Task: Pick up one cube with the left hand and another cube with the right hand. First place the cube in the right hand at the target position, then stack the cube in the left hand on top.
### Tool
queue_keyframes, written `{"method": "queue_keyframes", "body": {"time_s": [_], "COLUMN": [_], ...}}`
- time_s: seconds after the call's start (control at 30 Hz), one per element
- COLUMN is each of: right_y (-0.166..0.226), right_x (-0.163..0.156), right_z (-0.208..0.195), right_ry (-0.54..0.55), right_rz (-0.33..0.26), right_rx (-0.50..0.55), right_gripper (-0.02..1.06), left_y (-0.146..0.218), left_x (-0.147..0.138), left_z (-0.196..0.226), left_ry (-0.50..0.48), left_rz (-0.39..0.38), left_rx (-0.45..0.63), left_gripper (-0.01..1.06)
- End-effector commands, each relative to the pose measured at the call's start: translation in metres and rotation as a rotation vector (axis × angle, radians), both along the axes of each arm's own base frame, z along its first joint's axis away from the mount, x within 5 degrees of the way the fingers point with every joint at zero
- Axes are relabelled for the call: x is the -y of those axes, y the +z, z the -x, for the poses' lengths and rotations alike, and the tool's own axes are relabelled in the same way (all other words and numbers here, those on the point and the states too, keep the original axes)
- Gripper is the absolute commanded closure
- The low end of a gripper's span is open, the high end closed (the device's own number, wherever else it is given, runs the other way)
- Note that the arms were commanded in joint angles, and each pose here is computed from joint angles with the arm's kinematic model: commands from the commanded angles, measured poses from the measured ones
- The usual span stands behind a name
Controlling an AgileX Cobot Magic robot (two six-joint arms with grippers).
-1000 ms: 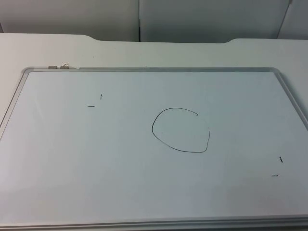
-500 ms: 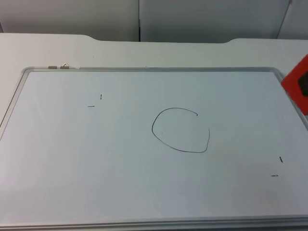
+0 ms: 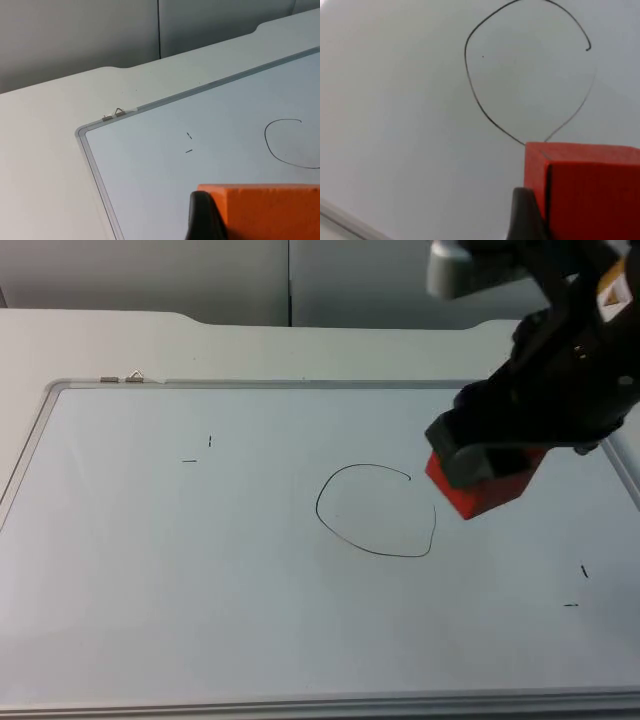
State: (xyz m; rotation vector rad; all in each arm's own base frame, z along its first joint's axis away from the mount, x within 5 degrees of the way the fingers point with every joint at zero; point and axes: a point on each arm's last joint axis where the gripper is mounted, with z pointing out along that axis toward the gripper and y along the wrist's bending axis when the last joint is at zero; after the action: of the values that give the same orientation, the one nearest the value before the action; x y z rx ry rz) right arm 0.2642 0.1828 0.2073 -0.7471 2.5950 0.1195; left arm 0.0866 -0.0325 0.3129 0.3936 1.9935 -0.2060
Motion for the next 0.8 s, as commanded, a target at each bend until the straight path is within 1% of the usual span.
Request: {"method": "queue_keyframes", "body": {"time_s": [0.0,0.27,0.37,0.57,0.77], "right_y": [-0.007,-0.029,-0.042,-0.058,-0.072], "right_x": [-0.009,-0.028,-0.037,-0.045,-0.050], "right_z": [-0.010,-0.037,-0.050,-0.061,-0.067], "right_ry": [-0.002,-0.002,-0.006,-0.008,-0.004], "right_rz": [-0.006,0.016,0.042,0.065,0.061], "right_rx": [0.008,-0.022,-0.053,-0.082,-0.082], "right_gripper": [1.05,1.05,1.05,1.05,1.05], "left_y": [0.001,0.000,0.000,0.000,0.000], "left_x": [0.001,0.001,0.001,0.001,0.001], "left_z": [0.001,0.001,0.001,0.001,0.001], "left_ry": [-0.007,-0.007,-0.007,-0.007,-0.007], "left_rz": [0.013,0.012,0.012,0.012,0.012], "left_rx": [0.016,0.014,0.014,0.014,0.014], "left_gripper": [1.05,1.05,1.05,1.05,1.05]}}
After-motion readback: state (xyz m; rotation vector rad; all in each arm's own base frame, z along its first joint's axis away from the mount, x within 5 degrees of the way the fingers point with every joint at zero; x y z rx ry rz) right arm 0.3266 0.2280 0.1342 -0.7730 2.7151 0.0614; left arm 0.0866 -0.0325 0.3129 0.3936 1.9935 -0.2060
